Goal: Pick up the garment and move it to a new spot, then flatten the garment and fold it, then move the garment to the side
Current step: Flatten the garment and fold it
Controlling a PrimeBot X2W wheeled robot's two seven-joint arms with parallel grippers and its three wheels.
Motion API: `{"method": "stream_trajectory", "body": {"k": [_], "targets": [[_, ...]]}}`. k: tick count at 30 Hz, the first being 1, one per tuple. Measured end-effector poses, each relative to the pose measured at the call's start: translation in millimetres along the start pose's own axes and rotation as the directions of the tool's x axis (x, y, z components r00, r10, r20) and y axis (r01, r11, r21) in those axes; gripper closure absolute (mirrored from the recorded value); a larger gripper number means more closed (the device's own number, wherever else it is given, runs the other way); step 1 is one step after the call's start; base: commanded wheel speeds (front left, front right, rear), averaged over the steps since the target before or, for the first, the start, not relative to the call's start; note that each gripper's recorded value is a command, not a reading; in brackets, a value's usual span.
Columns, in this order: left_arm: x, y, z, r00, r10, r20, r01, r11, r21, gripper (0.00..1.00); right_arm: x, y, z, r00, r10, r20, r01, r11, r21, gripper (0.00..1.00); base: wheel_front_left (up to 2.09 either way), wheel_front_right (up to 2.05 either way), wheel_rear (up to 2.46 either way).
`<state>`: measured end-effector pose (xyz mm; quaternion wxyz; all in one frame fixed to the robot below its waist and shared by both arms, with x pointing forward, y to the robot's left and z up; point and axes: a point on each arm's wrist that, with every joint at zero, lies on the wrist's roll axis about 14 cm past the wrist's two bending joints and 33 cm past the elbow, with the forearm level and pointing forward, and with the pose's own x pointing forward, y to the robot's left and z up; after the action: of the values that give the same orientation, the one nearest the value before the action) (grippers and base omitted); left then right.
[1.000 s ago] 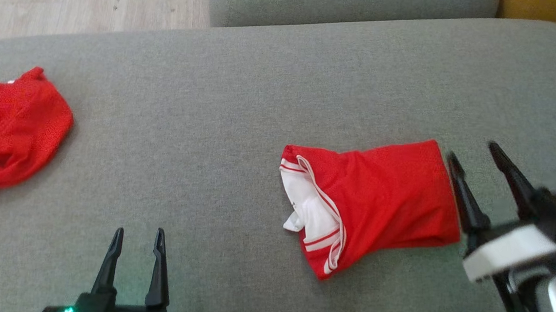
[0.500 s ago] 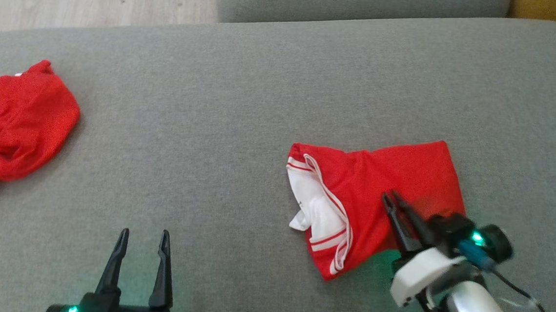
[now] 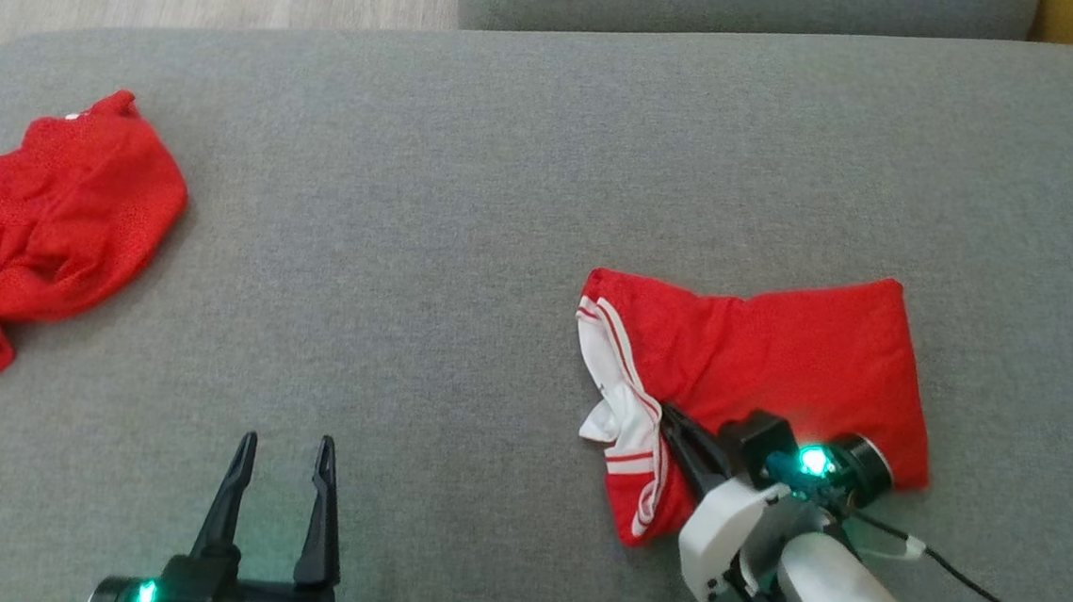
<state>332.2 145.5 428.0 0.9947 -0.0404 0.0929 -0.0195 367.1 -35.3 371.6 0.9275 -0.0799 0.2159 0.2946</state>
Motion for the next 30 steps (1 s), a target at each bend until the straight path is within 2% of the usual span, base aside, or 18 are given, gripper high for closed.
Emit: {"method": "stream_trajectory", "body": {"k": [7, 14, 19, 23, 24, 25, 26, 27, 30], "targets": [[1, 1, -3, 1.000, 0.003, -0.009, -0.003, 1.000, 0.000, 0.00, 9, 20, 14, 0.996, 0.074, 0.041, -0.075, 0.996, 0.040, 1.00, 0.00, 0.00, 0.00], [6, -7, 3, 1.000, -0.028, 0.008, 0.028, 1.000, -0.001, 0.00, 5, 49, 19, 0.987, 0.156, 0.046, -0.158, 0.987, 0.037, 1.00, 0.00, 0.00, 0.00], [8, -13, 8, 0.998, -0.049, 0.025, 0.049, 0.999, 0.000, 0.00, -2, 48, 30, 0.985, 0.143, 0.095, -0.149, 0.987, 0.056, 1.00, 0.00, 0.00, 0.00], [9, -18, 14, 0.997, -0.067, 0.044, 0.067, 0.998, 0.000, 0.00, -10, 19, 59, 0.976, 0.039, 0.216, -0.062, 0.993, 0.102, 1.00, 0.00, 0.00, 0.00], [8, -19, 15, 0.996, -0.070, 0.049, 0.070, 0.998, 0.001, 0.00, -13, 8, 65, 0.970, 0.004, 0.243, -0.032, 0.993, 0.109, 0.82, 0.00, 0.00, 0.00], [8, -20, 17, 0.996, -0.074, 0.054, 0.074, 0.997, 0.001, 0.00, -17, -3, 71, 0.963, -0.032, 0.267, 0.003, 0.994, 0.108, 0.55, 0.00, 0.00, 0.00], [8, -20, 19, 0.995, -0.079, 0.060, 0.079, 0.997, 0.002, 0.00, -21, -14, 77, 0.955, -0.067, 0.290, 0.039, 0.994, 0.102, 0.06, 0.00, 0.00, 0.00], [8, -20, 20, 0.995, -0.082, 0.065, 0.082, 0.997, 0.003, 0.00, -27, -26, 82, 0.945, -0.105, 0.311, 0.077, 0.992, 0.101, 0.00, 0.00, 0.00, 0.00], [4, -23, 21, 0.992, -0.102, 0.071, 0.101, 0.995, 0.015, 0.00, -63, -73, 87, 0.884, -0.273, 0.379, 0.235, 0.961, 0.144, 0.00, 0.00, 0.00, 0.00]]}}
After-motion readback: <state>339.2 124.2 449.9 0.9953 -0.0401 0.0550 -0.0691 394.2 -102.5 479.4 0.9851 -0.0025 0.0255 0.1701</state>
